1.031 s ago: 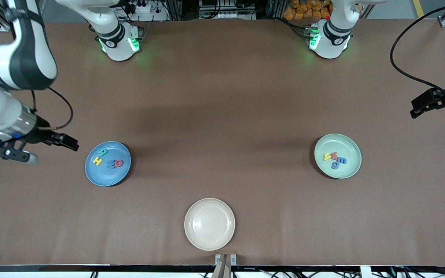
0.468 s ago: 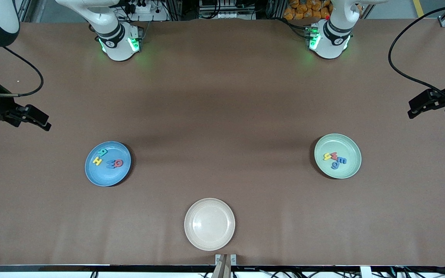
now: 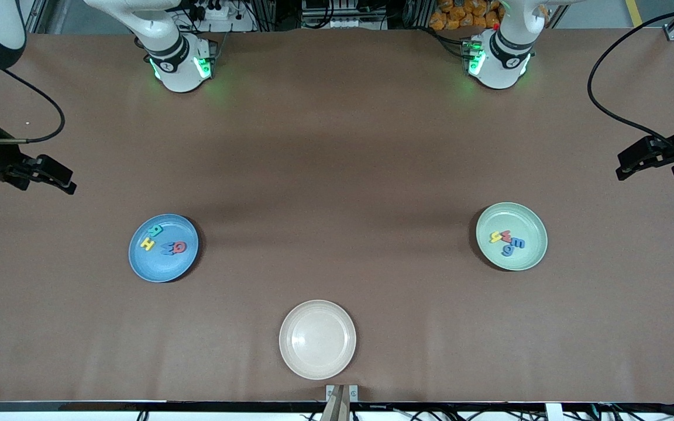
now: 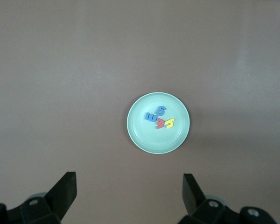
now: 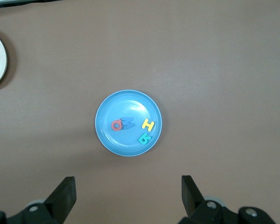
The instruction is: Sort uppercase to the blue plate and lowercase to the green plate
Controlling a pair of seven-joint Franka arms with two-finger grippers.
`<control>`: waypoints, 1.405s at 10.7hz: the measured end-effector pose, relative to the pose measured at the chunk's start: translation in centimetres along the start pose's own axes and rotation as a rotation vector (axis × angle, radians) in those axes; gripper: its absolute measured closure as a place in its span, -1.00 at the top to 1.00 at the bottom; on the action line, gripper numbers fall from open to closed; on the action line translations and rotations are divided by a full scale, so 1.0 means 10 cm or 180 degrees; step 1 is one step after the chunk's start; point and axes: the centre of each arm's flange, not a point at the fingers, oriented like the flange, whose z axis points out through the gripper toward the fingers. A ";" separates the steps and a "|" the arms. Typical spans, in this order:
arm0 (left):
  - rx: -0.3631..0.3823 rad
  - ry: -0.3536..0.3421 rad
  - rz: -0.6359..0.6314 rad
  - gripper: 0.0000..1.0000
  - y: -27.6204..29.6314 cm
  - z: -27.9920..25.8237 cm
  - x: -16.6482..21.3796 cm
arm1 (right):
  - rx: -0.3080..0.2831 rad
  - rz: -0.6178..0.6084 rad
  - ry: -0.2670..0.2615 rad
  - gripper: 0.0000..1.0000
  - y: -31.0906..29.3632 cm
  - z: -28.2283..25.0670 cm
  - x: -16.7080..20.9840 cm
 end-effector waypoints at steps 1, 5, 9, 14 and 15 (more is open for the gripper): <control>-0.0001 0.0000 0.0006 1.00 0.01 0.00 0.00 | -0.0001 -0.0015 0.0002 1.00 0.02 0.00 0.00; -0.0001 0.0000 0.0004 1.00 0.01 0.00 0.00 | 0.0003 -0.0048 0.0018 1.00 -0.03 -0.03 0.00; -0.0089 -0.0035 0.0012 1.00 0.06 0.06 0.02 | 0.0010 -0.0061 0.0093 1.00 -0.05 -0.15 0.02; -0.0184 -0.0105 0.0028 1.00 0.13 0.17 0.05 | 0.0013 -0.0100 0.0086 1.00 -0.11 -0.15 0.02; -0.0186 -0.0109 0.0040 1.00 0.15 0.17 0.05 | 0.0015 -0.0111 0.0089 1.00 -0.13 -0.16 0.02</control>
